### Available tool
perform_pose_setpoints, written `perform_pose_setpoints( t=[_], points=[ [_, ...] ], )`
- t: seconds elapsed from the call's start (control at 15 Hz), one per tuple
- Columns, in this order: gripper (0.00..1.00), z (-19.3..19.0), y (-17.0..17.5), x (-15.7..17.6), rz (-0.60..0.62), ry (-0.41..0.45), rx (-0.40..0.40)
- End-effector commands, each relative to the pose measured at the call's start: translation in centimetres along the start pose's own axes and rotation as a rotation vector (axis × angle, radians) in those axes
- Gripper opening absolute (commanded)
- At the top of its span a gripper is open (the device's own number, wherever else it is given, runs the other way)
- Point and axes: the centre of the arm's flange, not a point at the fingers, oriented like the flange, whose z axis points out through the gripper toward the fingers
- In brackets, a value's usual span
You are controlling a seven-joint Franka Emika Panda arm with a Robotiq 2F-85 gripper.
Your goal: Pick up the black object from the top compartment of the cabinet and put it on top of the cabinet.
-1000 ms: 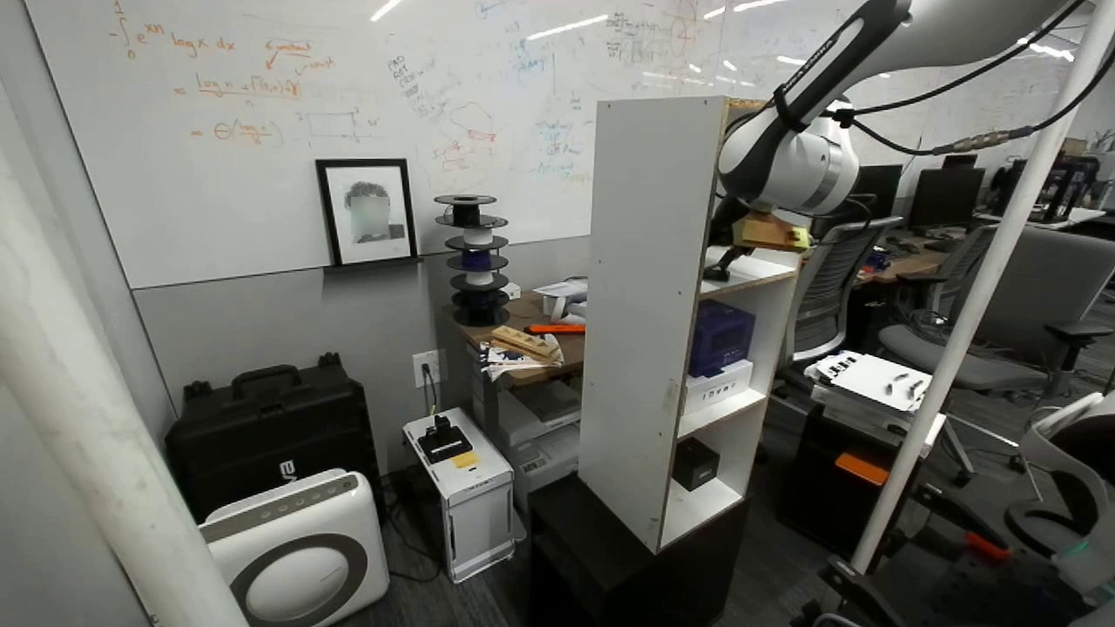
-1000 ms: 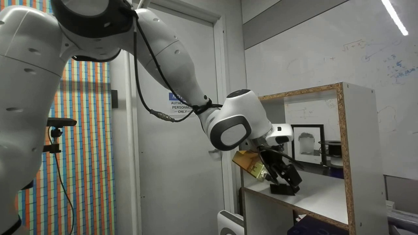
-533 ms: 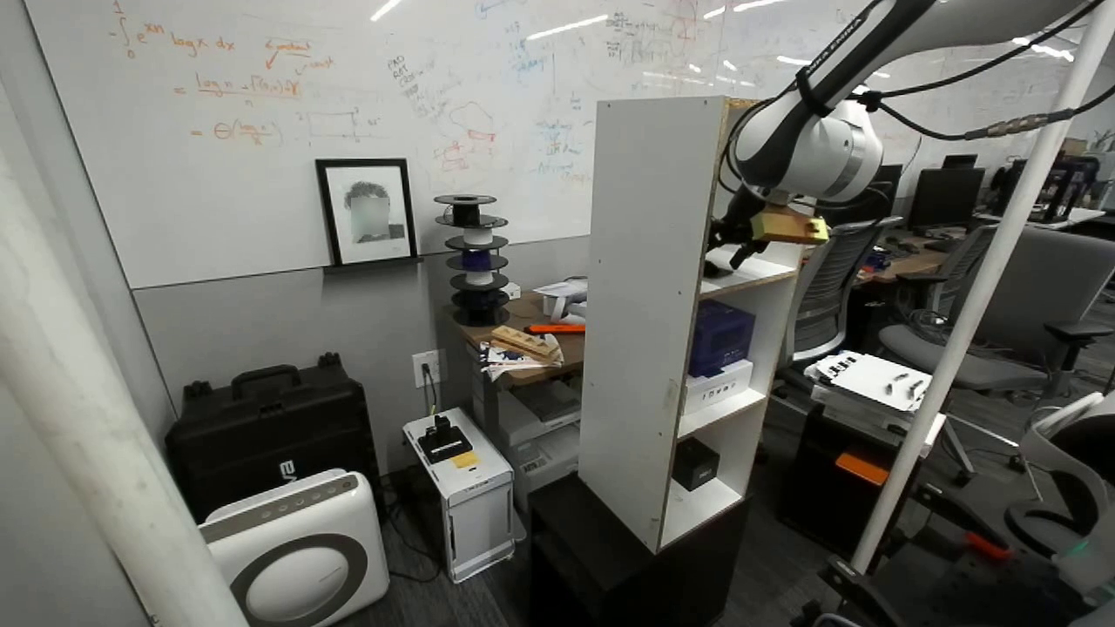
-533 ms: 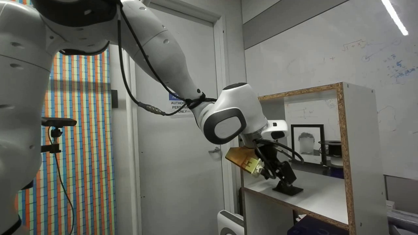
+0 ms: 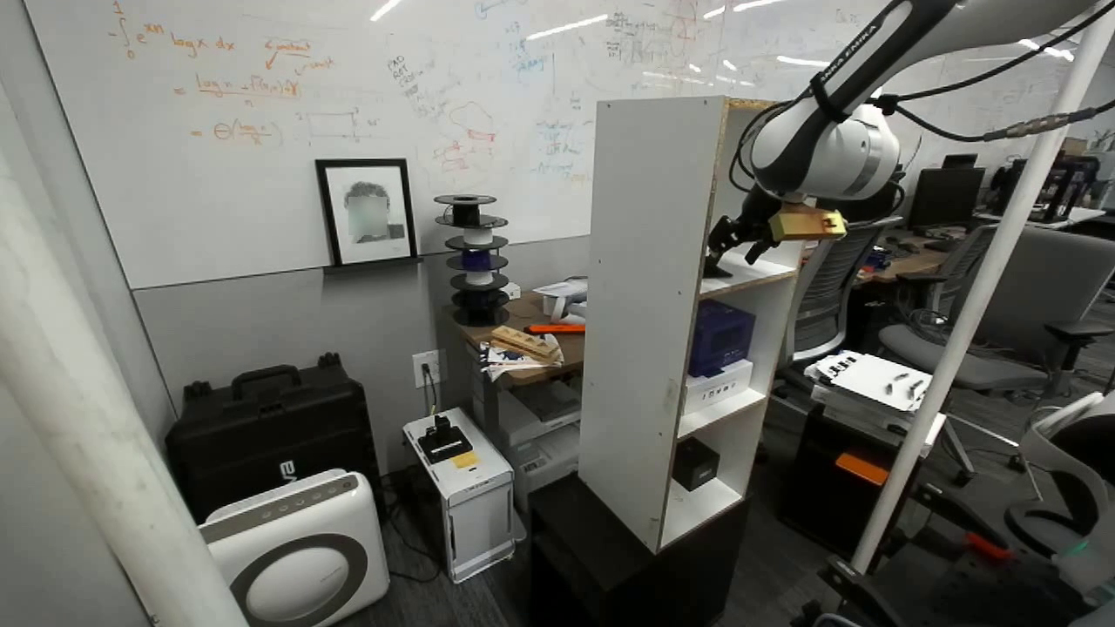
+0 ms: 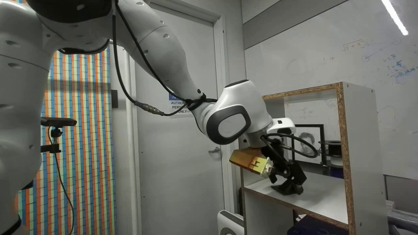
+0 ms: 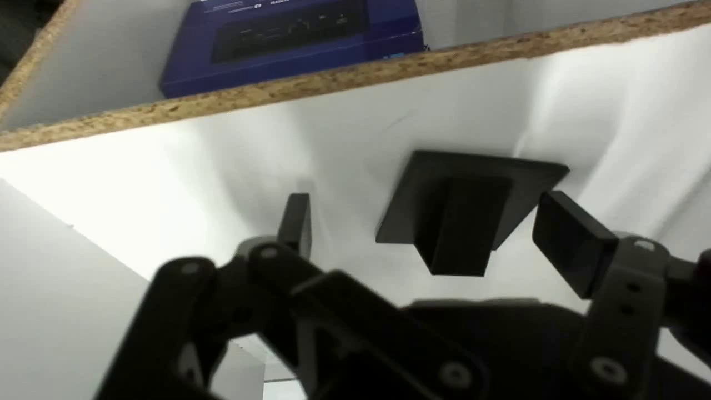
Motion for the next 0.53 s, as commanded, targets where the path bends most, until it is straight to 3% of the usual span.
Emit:
perform_pose_setpoints(
  t=[0.0,0.47],
  points=[
    [1.0,0.0,0.3,1.0,-0.056,0.032,-0.018],
    [1.0,1.2,-1.3,2.4,-0.017,0.136,-0.032]
  ],
)
